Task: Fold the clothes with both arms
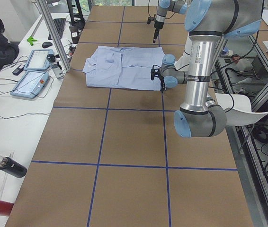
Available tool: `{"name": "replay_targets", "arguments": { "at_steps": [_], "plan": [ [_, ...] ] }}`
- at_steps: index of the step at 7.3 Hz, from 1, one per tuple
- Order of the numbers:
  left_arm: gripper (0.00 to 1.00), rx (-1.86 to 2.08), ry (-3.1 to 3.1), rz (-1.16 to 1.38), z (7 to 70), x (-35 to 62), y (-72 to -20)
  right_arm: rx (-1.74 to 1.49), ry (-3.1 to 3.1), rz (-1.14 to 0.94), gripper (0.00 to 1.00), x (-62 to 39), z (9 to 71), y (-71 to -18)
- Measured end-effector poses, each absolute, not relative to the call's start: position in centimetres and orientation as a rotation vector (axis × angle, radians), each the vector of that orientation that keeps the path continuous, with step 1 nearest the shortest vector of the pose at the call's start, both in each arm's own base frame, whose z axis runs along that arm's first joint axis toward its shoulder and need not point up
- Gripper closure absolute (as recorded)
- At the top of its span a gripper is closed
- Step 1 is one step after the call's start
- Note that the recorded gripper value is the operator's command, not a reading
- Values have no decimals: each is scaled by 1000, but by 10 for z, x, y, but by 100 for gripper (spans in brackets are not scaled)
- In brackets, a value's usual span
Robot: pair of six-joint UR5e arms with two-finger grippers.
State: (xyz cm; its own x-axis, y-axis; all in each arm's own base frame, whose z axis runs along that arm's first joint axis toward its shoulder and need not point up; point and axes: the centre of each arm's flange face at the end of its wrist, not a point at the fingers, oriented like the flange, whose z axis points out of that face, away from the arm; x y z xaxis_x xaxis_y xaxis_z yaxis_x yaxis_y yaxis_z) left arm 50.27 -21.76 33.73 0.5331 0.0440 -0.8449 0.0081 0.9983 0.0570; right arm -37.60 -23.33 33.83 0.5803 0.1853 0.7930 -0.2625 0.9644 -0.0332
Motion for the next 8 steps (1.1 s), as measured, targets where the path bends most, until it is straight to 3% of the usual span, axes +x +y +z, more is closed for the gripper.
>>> {"name": "replay_targets", "arguments": {
  "at_steps": [7,8],
  "plan": [
    [52,34,996,12,340,506,-210,90,-915,261,0,-376,339,-233],
    [58,32,992,9,341,506,-210,90,-914,261,0,-376,339,-232]
  ]
}}
